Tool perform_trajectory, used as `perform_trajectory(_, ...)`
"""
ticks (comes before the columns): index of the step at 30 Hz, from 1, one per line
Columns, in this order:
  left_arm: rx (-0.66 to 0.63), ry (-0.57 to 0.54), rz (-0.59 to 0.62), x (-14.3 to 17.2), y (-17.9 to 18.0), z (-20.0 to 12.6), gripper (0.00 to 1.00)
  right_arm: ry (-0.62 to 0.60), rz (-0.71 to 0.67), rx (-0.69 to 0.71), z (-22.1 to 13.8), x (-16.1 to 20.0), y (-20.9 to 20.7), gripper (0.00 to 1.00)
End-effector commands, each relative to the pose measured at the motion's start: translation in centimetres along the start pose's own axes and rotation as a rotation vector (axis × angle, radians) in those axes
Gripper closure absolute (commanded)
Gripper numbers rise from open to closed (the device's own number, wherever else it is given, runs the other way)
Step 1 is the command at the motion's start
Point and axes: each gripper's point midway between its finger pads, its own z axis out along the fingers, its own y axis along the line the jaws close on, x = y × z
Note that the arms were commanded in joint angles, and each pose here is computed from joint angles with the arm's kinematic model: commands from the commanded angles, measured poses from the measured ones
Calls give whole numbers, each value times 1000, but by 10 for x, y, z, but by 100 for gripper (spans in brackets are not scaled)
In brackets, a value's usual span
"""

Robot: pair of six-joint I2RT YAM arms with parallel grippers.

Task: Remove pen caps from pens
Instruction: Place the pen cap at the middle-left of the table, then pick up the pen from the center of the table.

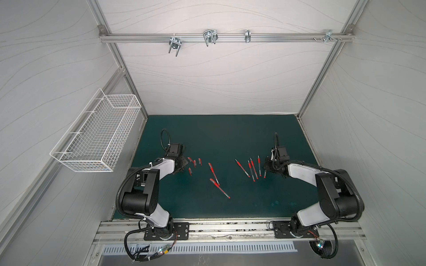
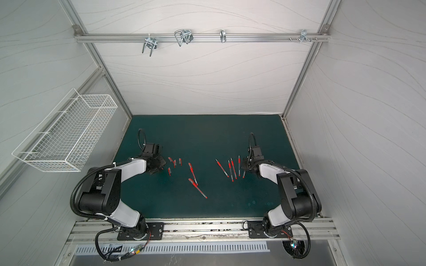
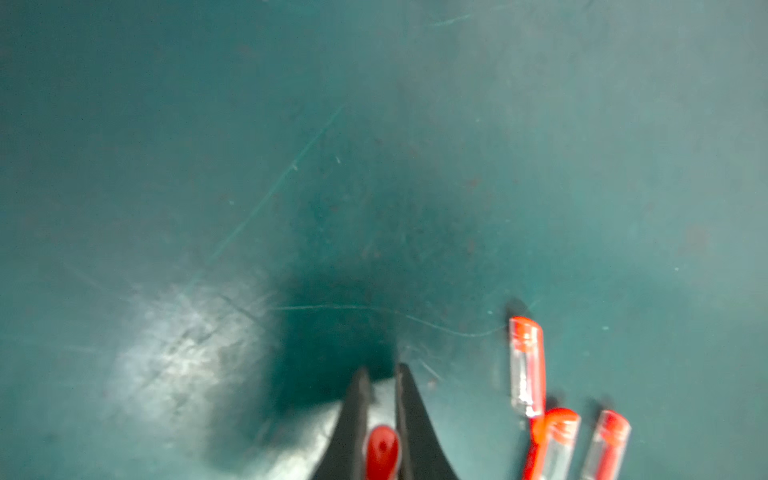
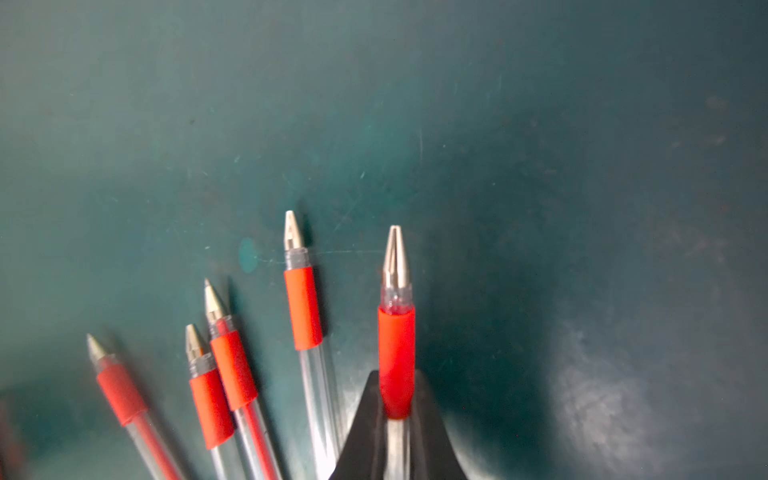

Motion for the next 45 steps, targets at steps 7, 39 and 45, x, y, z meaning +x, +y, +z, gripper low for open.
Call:
perform_trajectory(7, -26, 10, -5, 0, 5, -3, 61, -25, 25, 29, -8, -6, -5, 51)
perform_trajectory(39, 571, -225, 278, 53, -94, -161, 61, -99, -696, -449, -117, 61, 206, 54)
perform_trajectory(45, 496, -184, 291, 65, -76, -143, 62, 57, -790, -403, -88, 100, 236, 56)
